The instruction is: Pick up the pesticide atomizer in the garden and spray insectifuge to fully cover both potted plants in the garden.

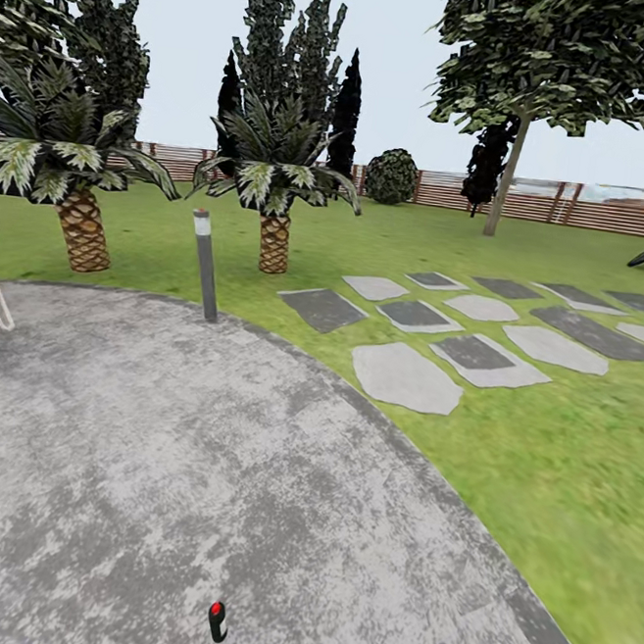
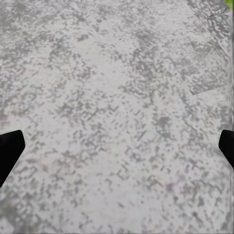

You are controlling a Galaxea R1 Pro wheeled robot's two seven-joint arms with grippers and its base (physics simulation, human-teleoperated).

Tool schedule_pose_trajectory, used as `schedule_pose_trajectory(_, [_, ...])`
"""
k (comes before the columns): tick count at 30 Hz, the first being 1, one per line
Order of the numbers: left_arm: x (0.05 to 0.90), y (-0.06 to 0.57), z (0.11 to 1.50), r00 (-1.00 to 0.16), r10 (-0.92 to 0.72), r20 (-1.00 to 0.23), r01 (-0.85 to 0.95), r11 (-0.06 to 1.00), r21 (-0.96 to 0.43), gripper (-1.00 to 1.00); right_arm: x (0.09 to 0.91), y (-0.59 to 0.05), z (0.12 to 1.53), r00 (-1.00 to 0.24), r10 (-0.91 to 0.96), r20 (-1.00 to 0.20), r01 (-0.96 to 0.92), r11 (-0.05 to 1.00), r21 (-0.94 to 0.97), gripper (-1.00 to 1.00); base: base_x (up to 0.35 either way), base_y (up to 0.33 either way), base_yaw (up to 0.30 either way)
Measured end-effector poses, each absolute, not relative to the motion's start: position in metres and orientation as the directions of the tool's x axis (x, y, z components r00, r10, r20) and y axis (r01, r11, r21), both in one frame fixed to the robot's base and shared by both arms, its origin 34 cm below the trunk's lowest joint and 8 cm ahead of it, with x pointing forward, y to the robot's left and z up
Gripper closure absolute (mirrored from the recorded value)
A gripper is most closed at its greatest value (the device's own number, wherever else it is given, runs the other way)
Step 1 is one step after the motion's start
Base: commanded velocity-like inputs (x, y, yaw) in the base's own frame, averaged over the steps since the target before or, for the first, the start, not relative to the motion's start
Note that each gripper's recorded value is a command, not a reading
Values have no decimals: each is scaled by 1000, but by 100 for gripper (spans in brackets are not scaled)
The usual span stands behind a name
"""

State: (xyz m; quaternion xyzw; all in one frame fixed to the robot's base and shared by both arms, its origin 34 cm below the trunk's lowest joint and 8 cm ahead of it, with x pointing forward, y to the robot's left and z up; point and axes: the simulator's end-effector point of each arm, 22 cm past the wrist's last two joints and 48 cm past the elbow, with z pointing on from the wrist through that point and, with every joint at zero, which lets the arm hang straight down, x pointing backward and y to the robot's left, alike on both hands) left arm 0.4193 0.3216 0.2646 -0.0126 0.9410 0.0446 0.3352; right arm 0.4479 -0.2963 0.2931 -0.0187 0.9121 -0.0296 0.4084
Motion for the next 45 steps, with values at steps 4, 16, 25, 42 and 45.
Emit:
schedule_pose_trajectory(4, [421,325,265,-773,9,-634,-55,995,81,-100,448,-296,293,-666,-59,-744,-11,998,-69,-100,77,-94,4])
schedule_pose_trajectory(16, [627,310,387,-527,45,-849,-32,997,72,-100,454,-299,297,-655,-57,-753,-3,997,-72,-100,6,-7,0])
schedule_pose_trajectory(25, [690,303,433,-473,68,-879,-9,997,82,-100,547,-294,371,-472,-63,-880,-2,998,-70,-100,0,0,0])
schedule_pose_trajectory(42, [674,300,415,-504,86,-860,11,996,93,-100,558,-297,382,-445,-58,-893,12,997,-71,-100,0,0,0])
schedule_pose_trajectory(45, [672,300,405,-509,86,-857,11,996,93,-100,567,-299,388,-415,-66,-907,11,997,-78,-100,0,0,0])
